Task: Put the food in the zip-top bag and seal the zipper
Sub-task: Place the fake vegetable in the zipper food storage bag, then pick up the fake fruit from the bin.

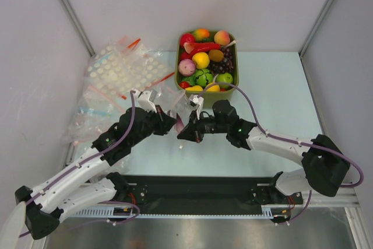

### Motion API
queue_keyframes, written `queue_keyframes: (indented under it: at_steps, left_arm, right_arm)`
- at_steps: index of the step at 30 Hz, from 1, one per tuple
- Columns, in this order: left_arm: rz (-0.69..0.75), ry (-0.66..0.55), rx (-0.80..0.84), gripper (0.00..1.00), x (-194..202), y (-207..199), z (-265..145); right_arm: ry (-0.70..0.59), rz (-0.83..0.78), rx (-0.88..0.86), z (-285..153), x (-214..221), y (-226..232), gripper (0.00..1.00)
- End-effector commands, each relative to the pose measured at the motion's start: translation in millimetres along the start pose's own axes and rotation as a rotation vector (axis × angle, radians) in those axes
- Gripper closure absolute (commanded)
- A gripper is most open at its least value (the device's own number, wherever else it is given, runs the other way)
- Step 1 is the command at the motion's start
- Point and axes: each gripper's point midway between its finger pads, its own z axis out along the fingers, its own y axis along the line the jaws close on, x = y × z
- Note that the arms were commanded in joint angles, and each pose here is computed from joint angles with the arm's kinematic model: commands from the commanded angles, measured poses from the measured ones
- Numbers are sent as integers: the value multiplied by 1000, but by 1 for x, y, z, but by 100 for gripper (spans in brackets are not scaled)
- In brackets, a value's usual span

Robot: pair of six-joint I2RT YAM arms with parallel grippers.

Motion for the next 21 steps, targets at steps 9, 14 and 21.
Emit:
queue_keyframes:
  at_steps: [9, 14, 21]
  left_arm:
    - [-23, -115, -320, 100, -27, 51, -6]
    - [-50, -124, -458, 100, -25, 74, -7]
    - [-57, -209, -599, 100, -43, 93, -33]
  right_arm:
    - [-166, -72, 22, -24, -40, 21, 91]
    - [-306, -62, 230, -58, -61, -2, 89]
    - [-394, -29, 608, -100, -79, -52, 87]
